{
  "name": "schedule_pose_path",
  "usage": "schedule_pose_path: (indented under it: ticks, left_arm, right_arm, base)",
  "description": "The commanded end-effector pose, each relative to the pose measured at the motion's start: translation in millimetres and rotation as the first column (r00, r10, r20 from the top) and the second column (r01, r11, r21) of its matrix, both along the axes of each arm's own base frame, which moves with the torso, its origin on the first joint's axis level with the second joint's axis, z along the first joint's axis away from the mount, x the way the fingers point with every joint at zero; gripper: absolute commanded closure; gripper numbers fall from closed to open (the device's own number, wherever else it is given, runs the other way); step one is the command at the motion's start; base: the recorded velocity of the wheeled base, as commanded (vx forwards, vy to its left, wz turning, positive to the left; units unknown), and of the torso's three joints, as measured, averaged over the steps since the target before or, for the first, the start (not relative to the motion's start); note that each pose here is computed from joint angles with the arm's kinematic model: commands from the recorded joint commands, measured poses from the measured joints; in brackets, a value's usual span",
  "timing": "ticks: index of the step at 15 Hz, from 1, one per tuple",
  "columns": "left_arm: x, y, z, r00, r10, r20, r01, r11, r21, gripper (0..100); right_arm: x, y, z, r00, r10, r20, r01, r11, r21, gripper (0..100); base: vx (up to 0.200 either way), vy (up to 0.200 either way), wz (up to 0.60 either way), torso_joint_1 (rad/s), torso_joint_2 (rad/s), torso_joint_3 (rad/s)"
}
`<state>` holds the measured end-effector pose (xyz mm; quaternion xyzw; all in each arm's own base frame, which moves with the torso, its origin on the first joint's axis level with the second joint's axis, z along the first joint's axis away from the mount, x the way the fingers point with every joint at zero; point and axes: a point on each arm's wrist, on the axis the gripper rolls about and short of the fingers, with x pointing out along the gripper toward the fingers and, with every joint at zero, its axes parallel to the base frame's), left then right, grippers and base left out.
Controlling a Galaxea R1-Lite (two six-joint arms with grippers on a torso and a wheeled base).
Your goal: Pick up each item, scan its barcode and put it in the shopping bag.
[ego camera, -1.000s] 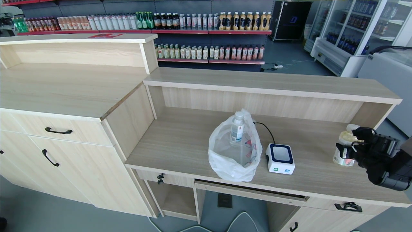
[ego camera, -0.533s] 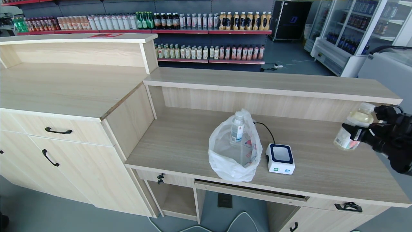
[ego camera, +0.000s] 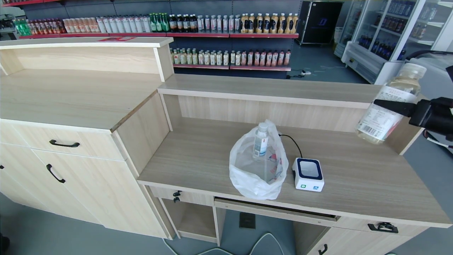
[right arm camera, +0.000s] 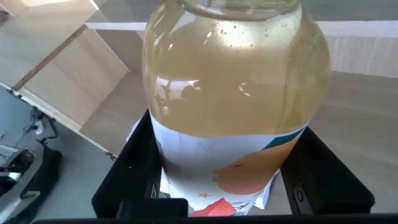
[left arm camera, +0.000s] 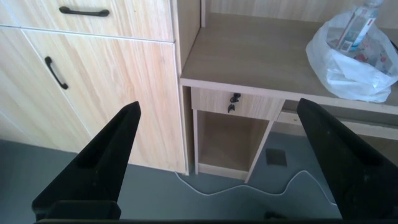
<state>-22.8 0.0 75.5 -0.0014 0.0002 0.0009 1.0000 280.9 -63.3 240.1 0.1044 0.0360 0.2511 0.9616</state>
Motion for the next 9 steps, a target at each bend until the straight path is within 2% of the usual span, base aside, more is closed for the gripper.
schedule_pose_path:
  ticks: [1,4,9]
  left_arm:
    - [0,0.0,0.0,1.000,0.000,0.000,0.000,1.000,0.000,0]
    - [0,0.0,0.0,1.000,0.000,0.000,0.000,1.000,0.000,0]
    - [0,0.0,0.0,1.000,0.000,0.000,0.000,1.000,0.000,0]
  right_arm:
    - [-39,33,35,0.989,0.128,0.071,-0.129,0.992,-0.002,100]
    - [-70,66,36,0.966,0.257,0.022,-0.258,0.966,0.015,100]
    - [-111,93,27,0.922,0.388,-0.021,-0.387,0.922,0.029,100]
  base:
    - [0.000,0.000,0.00,0.000,0.00,0.000]
    - [0.000,0.000,0.00,0.000,0.00,0.000]
    - [0.000,0.000,0.00,0.000,0.00,0.000]
